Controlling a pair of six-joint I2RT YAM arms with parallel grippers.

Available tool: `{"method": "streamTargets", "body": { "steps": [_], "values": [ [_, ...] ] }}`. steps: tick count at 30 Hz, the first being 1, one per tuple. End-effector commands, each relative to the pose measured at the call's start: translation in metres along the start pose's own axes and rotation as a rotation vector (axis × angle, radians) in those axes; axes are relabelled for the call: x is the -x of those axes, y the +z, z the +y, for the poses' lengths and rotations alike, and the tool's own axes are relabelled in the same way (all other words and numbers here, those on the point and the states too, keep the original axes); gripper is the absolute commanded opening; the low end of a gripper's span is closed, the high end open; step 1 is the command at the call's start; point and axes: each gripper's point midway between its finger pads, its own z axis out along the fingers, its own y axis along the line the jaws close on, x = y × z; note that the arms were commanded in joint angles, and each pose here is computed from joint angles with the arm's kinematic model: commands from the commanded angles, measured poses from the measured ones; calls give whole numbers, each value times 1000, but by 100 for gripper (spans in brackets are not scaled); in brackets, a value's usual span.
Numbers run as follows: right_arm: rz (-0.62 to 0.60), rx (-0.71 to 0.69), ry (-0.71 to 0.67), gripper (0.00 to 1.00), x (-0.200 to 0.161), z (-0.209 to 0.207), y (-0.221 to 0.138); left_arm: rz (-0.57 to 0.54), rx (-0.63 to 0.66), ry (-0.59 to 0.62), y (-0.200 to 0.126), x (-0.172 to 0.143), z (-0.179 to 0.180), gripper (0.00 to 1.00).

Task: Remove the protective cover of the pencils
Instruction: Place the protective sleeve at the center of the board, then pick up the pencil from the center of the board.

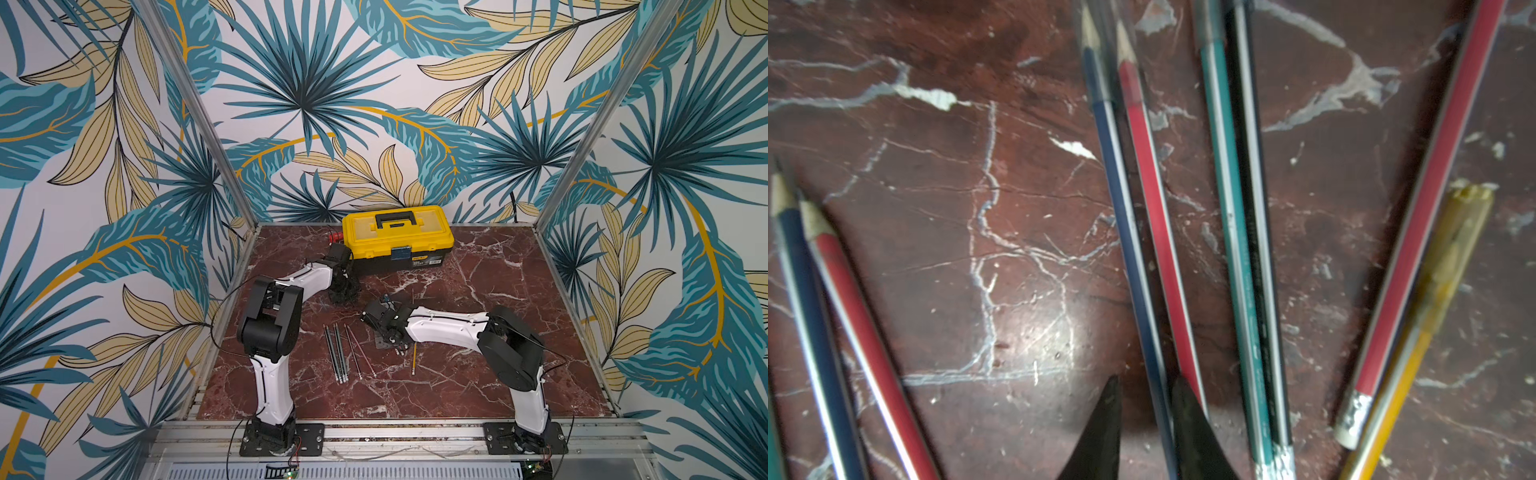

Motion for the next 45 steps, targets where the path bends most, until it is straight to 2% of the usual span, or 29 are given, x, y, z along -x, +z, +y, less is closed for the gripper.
{"method": "streamTargets", "body": {
  "steps": [1,21,31,40,45],
  "values": [
    [33,-4,-17,24,-5,0,5,-29,-1,15,-15,4,-4,20],
    [79,-33,-41,24,1,5,24,-38,-2,16,-19,5,-4,24],
    [93,-24,-42,13,0,7,28,-51,-15,18,-24,5,-7,24],
    [75,24,-34,8,7,15,17,-144,-148,14,-55,4,-23,24],
    [44,66,-16,7,16,18,-1,-145,-268,8,-66,-5,-38,25]
  ]
}}
